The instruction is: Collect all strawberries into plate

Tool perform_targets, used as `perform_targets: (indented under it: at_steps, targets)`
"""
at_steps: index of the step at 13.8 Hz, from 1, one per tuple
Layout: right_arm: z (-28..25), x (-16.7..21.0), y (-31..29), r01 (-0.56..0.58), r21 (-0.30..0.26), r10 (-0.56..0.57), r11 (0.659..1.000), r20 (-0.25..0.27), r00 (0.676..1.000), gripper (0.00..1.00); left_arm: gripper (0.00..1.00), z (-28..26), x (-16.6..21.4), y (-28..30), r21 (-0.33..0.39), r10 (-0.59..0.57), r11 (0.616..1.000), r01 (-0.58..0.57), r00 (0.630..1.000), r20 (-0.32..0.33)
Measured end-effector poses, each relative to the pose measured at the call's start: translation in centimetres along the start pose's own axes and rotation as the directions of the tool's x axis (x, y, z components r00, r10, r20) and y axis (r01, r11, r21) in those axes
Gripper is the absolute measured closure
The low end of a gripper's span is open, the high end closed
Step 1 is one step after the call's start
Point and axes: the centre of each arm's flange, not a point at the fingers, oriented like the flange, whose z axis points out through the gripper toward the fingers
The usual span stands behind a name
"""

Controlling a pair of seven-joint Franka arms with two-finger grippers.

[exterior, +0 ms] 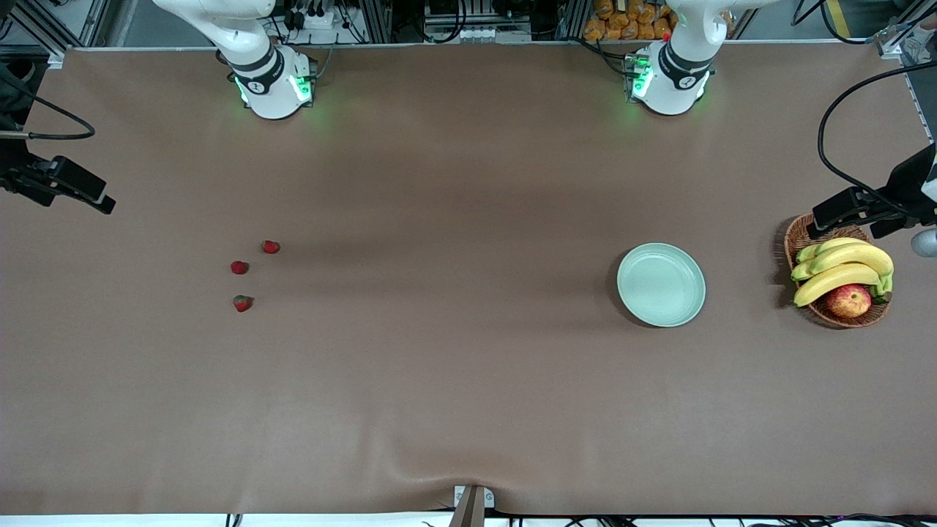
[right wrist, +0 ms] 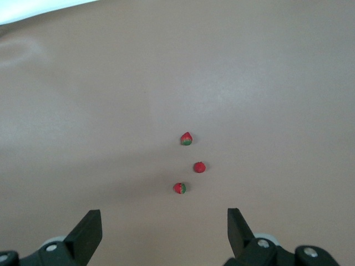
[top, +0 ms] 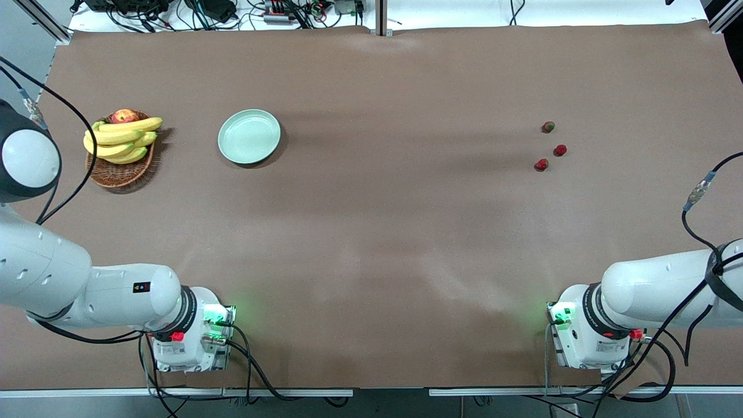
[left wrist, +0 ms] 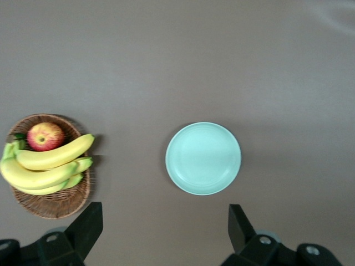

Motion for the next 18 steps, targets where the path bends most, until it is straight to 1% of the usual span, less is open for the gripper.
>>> perform_targets:
  at_steps: [3, 8, 11, 12, 14, 16, 18]
  targets:
    - [-0.2, -0.2, -0.2, 0.005, 0.000, -0.005, 1.000, 0.001, 1.000, 0.00, 0.00, 0.1, -0.1, 0.4, 0.011, 0.010, 1.000, -0.010, 1.000, 0.005]
    - [0.2, -1.1, -1.2, 0.025, -0.008, -0.025, 1.000, 0.069, 0.997, 0.00, 0.00, 0.1, -0.2, 0.7, 0.012, 0.016, 1.000, -0.016, 1.000, 0.014]
    - [0.5, -1.1, -1.7, 0.035, -0.011, -0.034, 0.999, 0.073, 0.997, 0.00, 0.00, 0.2, -0.2, 0.7, 0.012, 0.016, 1.000, -0.016, 1.000, 0.015]
    - [0.8, -1.0, -2.1, 0.045, -0.021, -0.043, 0.999, 0.074, 0.996, 0.00, 0.00, 0.2, -0.2, 0.7, 0.012, 0.016, 1.000, -0.016, 1.000, 0.015]
    - [2.9, -0.1, -2.5, 0.054, -0.038, -0.050, 0.998, 0.094, 0.994, 0.00, 0.00, 0.2, -0.2, 0.7, 0.012, 0.016, 1.000, -0.016, 1.000, 0.015]
    - [6.5, 1.7, -2.1, 0.050, -0.048, -0.043, 0.998, 0.126, 0.991, 0.00, 0.00, 0.2, -0.2, 0.7, 0.012, 0.016, 1.000, -0.016, 1.000, 0.016]
    - [10.4, 3.8, -1.5, 0.047, -0.069, -0.037, 0.997, 0.139, 0.990, 0.00, 0.00, 0.2, -0.2, 0.7, 0.012, 0.016, 1.000, -0.016, 1.000, 0.017]
